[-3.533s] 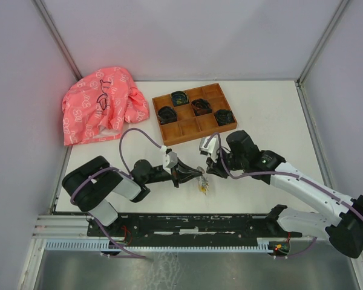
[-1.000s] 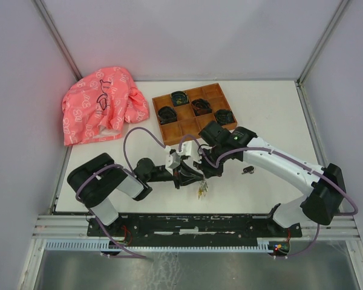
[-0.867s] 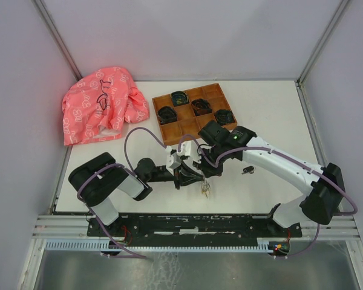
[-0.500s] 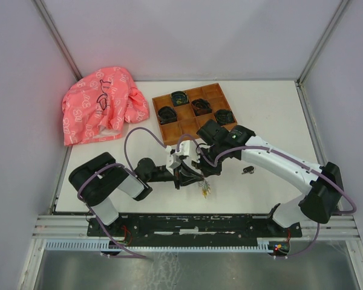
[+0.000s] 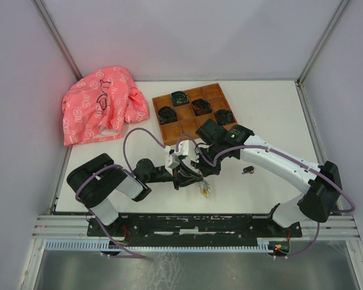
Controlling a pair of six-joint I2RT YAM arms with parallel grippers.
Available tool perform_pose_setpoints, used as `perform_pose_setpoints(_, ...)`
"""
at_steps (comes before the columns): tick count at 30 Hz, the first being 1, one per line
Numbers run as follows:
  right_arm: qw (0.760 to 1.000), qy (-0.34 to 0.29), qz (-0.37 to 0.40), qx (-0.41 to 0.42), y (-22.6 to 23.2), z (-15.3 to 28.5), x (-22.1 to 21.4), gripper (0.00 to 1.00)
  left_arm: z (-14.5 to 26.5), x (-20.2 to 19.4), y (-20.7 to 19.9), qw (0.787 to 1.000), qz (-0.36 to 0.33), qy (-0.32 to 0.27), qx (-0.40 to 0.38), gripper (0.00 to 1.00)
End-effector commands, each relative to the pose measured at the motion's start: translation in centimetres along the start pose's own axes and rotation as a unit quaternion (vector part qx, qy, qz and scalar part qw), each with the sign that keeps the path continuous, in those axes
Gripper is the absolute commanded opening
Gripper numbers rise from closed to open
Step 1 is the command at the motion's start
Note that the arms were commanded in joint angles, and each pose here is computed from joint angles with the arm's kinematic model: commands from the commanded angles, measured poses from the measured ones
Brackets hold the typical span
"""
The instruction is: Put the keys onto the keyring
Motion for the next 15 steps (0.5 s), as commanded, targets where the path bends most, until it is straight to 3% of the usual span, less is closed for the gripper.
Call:
perform_pose_setpoints(1, 0.999, 0.026, 0.022, 0.008, -0.09, -1.14, 0.3, 0.01, -0.83, 4.1, -1.6, 0.99, -0.094, -0.093, -0.042, 0.21)
perform_pose_setpoints(15, 0.999, 0.029, 0.024, 0.008, 0.11, -1.04, 0.12, 0.01, 0.12, 4.42, -1.54, 0.987, -0.109, -0.117, 0.003, 0.23)
Point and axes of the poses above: each gripper's point midway between its finger pads, its own z axis back along the fingers, its own y axis along the line the jaws close on, x = y × z, the point moved 10 cm from there along z, back along the fingers, and after that the axes turned 11 degrees about z, right-handed, at the moved point
